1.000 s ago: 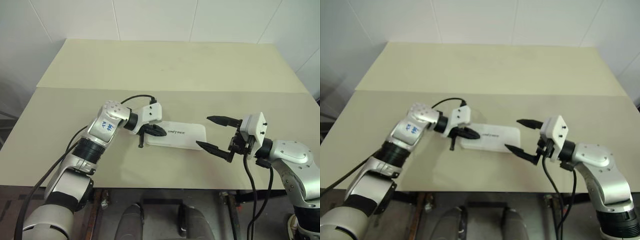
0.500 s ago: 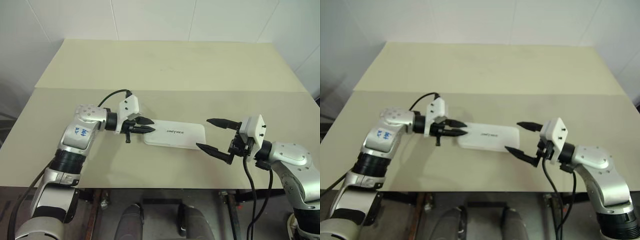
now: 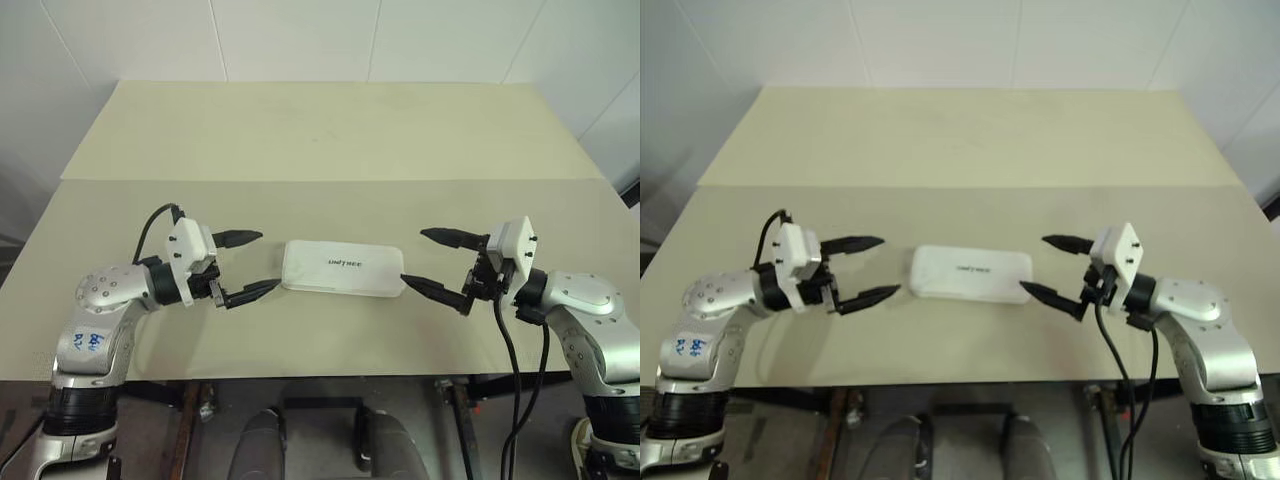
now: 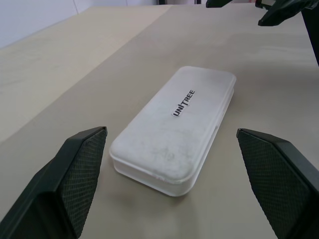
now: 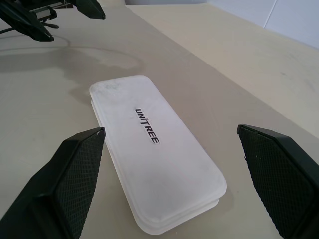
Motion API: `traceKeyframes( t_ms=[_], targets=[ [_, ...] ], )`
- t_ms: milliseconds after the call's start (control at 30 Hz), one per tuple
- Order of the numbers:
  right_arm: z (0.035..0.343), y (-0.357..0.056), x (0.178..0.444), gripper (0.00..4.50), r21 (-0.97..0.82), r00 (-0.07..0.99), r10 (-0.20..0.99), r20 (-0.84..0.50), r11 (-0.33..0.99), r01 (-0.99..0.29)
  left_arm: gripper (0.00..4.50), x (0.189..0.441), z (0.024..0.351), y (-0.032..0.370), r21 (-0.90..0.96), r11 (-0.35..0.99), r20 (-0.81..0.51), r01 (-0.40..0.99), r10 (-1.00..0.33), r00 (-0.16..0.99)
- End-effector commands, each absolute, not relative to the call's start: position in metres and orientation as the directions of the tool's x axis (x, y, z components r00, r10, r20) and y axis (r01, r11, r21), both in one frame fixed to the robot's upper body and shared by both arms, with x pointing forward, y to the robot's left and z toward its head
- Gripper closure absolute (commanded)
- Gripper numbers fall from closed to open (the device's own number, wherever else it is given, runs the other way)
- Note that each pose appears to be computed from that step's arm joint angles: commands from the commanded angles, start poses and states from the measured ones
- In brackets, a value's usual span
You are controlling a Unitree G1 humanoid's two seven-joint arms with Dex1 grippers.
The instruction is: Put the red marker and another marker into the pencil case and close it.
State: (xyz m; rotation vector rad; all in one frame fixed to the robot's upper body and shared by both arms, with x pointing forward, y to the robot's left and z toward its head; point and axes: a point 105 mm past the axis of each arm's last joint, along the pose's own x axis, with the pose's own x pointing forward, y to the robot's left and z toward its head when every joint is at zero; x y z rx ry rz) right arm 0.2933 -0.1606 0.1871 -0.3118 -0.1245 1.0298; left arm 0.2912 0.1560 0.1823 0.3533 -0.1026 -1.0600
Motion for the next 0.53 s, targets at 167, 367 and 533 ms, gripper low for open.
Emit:
traceKeyframes(
  t_ms=[167,367,533],
  targets=[
    [0.196,-0.16,0.298,0.0,-0.35,0.474,0.88,-0.029,0.436,-0.829,0.03,0.274,0.191,0.156,0.33,0.45,-0.055,0.83,-0.869,0.492],
    [0.2,-0.167,0.303,0.0,-0.375,0.475,0.879,-0.049,0.424,-0.824,0.03,0.276,0.193,0.152,0.336,0.454,-0.058,0.825,-0.865,0.499],
    [0.201,-0.168,0.312,0.0,-0.378,0.493,0.87,-0.022,0.45,-0.81,0.03,0.276,0.191,0.152,0.329,0.444,-0.077,0.834,-0.867,0.492]
  ],
)
